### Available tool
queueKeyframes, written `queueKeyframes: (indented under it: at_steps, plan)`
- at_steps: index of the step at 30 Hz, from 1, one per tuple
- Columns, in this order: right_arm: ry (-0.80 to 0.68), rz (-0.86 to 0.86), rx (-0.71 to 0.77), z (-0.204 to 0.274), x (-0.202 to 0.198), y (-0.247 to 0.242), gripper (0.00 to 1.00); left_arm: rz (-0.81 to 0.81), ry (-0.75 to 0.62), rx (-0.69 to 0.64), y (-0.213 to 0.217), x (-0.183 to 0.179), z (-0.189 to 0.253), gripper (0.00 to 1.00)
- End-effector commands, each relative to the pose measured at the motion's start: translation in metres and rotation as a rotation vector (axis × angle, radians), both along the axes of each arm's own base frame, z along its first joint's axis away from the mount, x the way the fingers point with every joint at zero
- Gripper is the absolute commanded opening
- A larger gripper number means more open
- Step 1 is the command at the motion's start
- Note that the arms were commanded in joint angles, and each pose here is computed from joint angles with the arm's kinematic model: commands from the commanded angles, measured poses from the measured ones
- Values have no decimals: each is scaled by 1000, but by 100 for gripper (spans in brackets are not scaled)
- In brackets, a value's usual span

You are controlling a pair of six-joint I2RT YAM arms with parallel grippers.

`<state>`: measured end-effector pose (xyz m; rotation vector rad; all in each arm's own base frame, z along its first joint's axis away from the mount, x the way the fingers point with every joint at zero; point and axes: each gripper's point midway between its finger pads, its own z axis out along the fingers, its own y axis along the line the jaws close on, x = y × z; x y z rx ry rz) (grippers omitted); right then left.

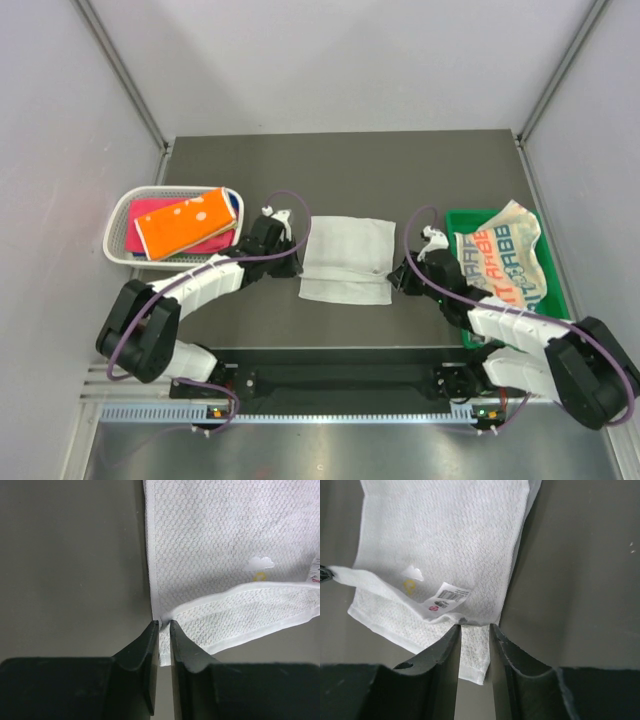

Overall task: Fold and stack the towels
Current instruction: Fold the towel

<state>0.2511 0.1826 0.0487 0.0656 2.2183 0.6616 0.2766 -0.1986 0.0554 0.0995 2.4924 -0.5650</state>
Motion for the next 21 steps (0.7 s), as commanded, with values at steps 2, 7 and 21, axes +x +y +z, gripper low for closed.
queueKeyframes:
  at_steps: [2, 7, 21]
  plan:
    - [-73, -4, 13, 25, -1, -1, 30, -20, -52, -45, -5, 0, 20, 23]
    - [-103, -33, 11, 47, 0, -8, 32, -33, -71, -92, -10, -4, 40, 23]
    - [20, 7, -74, 24, -9, 7, 32, 11, 51, -43, -12, -12, 11, 22]
